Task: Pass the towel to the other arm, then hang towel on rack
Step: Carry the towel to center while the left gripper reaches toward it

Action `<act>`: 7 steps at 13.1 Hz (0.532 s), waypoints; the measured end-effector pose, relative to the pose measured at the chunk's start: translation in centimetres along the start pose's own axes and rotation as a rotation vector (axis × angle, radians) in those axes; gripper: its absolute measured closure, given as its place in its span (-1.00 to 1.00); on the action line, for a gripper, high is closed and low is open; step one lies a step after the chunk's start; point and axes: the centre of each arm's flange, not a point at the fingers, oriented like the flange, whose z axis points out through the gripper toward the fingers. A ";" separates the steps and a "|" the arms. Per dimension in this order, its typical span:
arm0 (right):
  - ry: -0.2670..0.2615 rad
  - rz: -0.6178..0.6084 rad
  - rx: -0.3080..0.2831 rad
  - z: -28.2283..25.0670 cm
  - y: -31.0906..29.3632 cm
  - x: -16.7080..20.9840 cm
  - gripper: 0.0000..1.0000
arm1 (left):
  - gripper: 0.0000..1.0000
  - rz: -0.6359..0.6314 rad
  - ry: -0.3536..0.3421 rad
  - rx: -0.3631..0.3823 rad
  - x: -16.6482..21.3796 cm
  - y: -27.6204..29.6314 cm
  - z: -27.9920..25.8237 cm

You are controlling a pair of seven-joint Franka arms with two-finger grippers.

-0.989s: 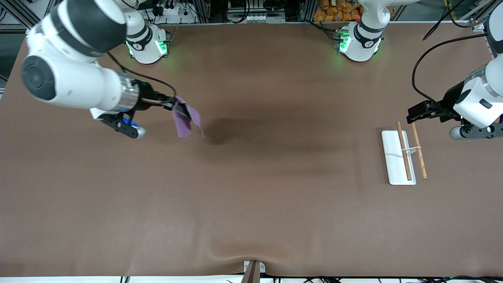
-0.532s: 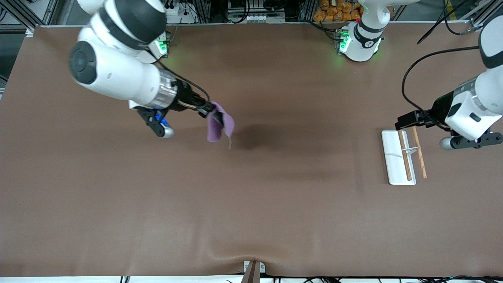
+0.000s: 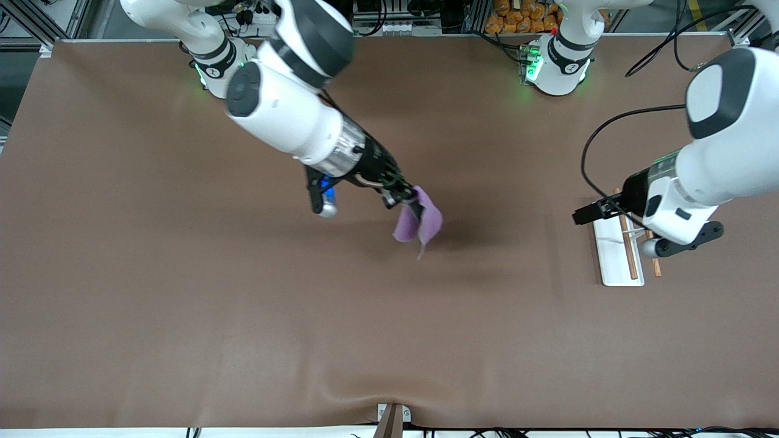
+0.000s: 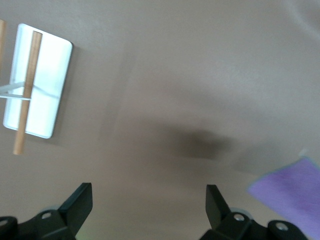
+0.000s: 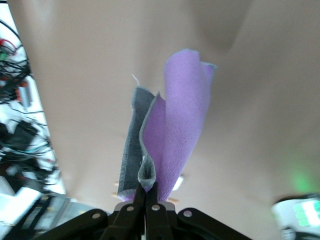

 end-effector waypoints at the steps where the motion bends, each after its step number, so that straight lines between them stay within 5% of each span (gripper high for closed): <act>1: -0.009 0.038 0.040 0.8 -0.2 -0.3 0.96 | -1.00 -0.021 0.001 -0.009 0.0 0.8 0.6; 7: -0.043 0.147 0.148 2.8 -0.6 -0.8 0.96 | -1.00 -0.137 0.004 -0.030 0.4 5.6 5.0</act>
